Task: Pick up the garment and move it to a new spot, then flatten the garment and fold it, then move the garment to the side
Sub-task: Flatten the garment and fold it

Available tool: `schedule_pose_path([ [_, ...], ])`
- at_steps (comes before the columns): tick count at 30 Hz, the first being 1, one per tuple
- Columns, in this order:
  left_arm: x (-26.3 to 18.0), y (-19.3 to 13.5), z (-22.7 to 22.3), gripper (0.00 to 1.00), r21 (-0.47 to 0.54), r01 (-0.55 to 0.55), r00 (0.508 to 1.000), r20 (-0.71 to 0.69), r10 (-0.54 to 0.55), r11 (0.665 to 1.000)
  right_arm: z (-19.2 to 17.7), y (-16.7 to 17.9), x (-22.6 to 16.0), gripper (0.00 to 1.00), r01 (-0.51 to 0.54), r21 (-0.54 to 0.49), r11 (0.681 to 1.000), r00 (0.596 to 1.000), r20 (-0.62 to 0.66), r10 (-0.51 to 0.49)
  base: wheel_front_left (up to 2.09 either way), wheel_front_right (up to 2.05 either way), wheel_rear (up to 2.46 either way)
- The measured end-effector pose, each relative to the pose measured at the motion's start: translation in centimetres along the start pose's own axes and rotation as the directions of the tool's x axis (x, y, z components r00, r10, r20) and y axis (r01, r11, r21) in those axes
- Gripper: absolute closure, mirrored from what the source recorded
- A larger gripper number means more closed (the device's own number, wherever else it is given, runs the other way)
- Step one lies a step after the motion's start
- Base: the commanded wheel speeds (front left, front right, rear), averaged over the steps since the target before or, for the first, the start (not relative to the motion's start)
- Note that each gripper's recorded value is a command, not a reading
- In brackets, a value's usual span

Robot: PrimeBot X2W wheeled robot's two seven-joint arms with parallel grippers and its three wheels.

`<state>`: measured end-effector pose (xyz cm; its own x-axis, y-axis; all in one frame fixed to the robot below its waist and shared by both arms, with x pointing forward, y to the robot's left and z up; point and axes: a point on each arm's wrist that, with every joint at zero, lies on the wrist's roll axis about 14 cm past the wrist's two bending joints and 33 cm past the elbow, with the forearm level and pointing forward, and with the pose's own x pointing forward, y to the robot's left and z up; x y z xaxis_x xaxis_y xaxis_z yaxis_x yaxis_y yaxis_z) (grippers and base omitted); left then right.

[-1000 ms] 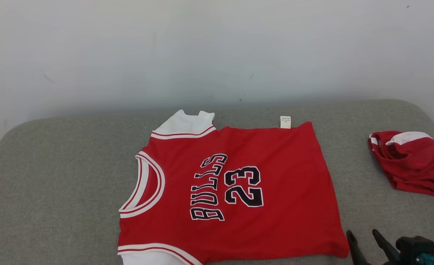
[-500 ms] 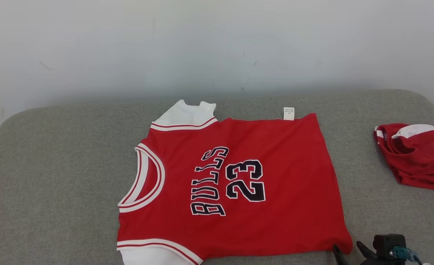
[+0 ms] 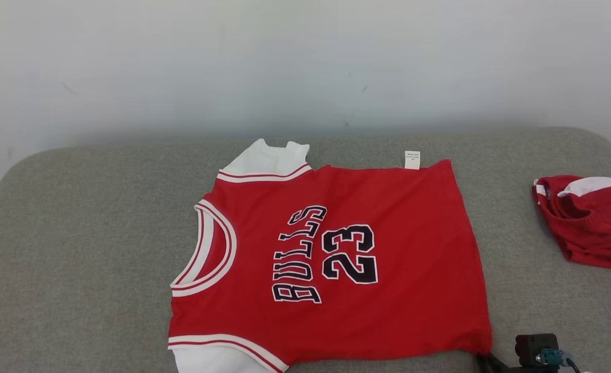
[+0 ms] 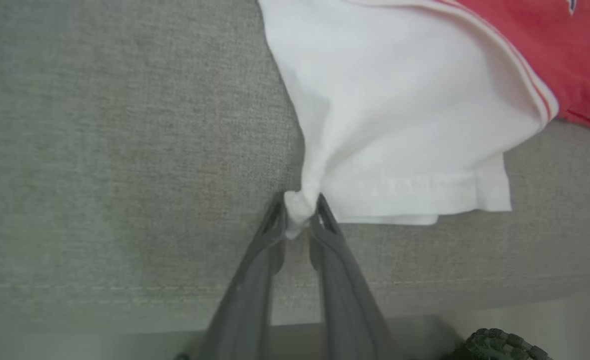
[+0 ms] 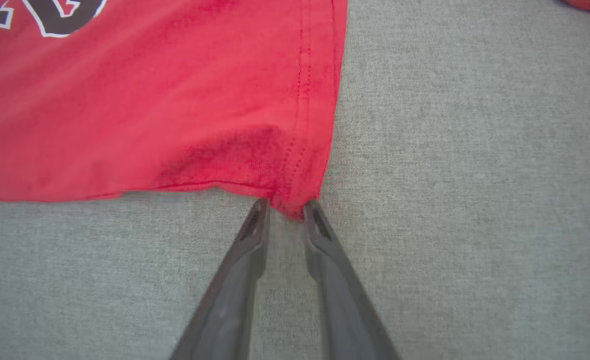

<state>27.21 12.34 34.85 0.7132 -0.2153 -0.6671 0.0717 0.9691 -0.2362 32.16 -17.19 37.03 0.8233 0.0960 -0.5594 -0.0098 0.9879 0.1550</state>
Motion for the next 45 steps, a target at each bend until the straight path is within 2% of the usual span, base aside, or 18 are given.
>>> schedule_pose_path([
  [8, 0.1, -0.1, 0.8, 1.0, -0.035, 0.007, 0.999, 0.035, -0.005, 0.999, 0.6, 0.6, 0.2, 1.0, -0.034, 0.02, 0.999, 0.999, 0.025, 0.034, 0.0, 0.0, 0.0],
  [16, -1.3, 0.5, 5.6, 1.0, -0.017, 0.01, 0.975, 0.22, -0.006, 1.0, 3.3, -1.6, -0.7, 1.0, -0.034, 0.028, 0.999, 0.992, 0.12, 0.031, 0.0, 0.0, 0.0],
  [24, -2.8, -1.0, 8.1, 1.0, -0.031, 0.076, 0.946, 0.318, -0.062, 0.997, 4.5, -1.5, -1.6, 1.0, -0.084, 0.046, 0.995, 0.985, 0.157, 0.076, 0.0, 0.0, 0.0],
  [27, -3.3, -1.7, 9.5, 1.0, -0.044, 0.117, 0.93, 0.355, -0.094, 0.992, 4.5, -1.7, -1.9, 1.0, -0.09, 0.043, 0.995, 0.986, 0.144, 0.083, 0.0, 0.0, 0.0],
  [32, -3.9, -1.1, 11.5, 1.0, -0.04, 0.127, 0.918, 0.383, -0.102, 0.991, 4.8, -1.9, -2.0, 1.0, -0.102, 0.03, 0.994, 0.988, 0.123, 0.098, 0.0, 0.0, 0.0],
  [36, -4.1, -1.5, 13.9, 1.0, -0.047, 0.167, 0.9, 0.415, -0.133, 0.985, 6.3, -1.9, -1.6, 1.0, -0.119, 0.031, 0.992, 0.986, 0.124, 0.114, 0.0, 0.0, 0.0],
  [45, -2.7, -2.0, 16.7, 1.0, -0.014, 0.189, 0.916, 0.364, -0.171, 0.982, 7.4, -1.8, -0.3, 1.0, -0.134, 0.014, 0.991, 0.99, 0.041, 0.133, 0.0, 0.0, 0.0],
])
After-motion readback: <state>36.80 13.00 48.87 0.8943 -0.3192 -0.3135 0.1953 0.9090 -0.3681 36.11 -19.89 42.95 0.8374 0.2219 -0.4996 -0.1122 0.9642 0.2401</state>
